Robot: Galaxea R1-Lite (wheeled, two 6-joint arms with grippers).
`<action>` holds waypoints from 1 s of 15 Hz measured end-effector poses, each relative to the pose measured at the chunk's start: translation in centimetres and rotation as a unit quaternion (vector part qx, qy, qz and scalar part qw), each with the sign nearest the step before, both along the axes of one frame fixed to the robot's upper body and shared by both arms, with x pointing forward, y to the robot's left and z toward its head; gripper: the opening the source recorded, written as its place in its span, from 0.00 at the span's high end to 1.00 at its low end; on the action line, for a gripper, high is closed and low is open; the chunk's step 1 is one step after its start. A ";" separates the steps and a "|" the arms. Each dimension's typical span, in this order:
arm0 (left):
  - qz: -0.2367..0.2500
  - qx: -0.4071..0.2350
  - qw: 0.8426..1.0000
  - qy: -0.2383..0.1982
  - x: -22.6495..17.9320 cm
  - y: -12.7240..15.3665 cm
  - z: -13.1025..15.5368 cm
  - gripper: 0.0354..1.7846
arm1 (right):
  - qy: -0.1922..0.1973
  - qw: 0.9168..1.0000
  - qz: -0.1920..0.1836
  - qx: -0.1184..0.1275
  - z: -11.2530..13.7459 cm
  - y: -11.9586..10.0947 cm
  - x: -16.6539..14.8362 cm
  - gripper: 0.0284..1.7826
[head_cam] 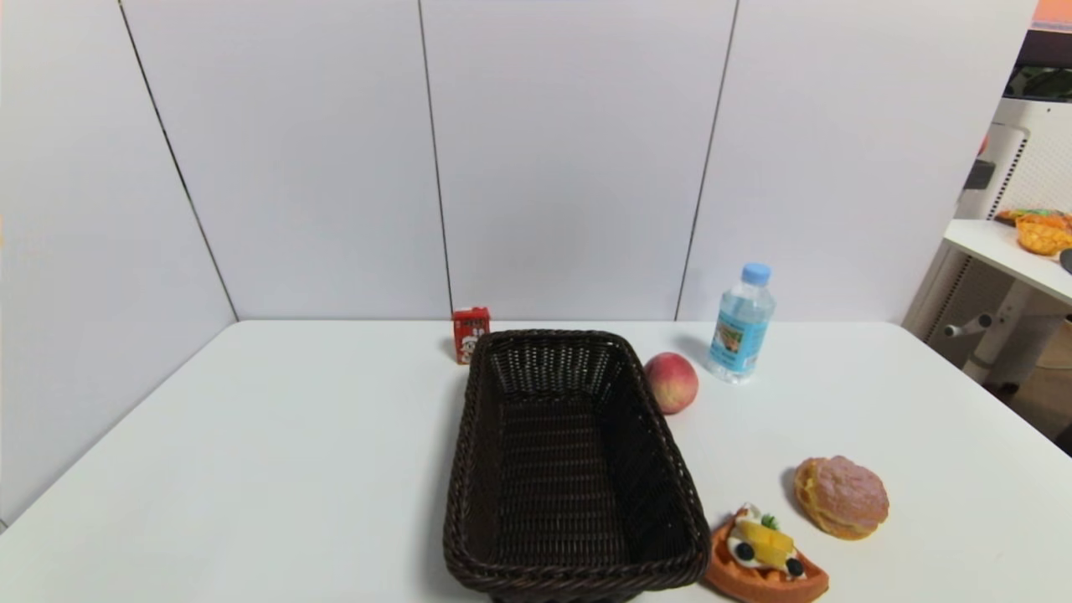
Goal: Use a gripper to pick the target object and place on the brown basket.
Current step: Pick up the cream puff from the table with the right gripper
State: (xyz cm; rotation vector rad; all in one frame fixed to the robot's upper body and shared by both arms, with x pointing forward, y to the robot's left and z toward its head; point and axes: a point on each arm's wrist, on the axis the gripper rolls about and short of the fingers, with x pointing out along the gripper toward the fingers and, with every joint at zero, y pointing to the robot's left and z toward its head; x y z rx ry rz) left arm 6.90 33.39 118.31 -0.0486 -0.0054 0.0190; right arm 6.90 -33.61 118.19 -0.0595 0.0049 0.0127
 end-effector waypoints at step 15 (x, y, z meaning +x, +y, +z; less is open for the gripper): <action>0.000 0.000 1.000 0.000 0.0 0.0 0.0 0.06 | -0.018 0.999 0.026 0.034 20.5 0.2 7.0 0.05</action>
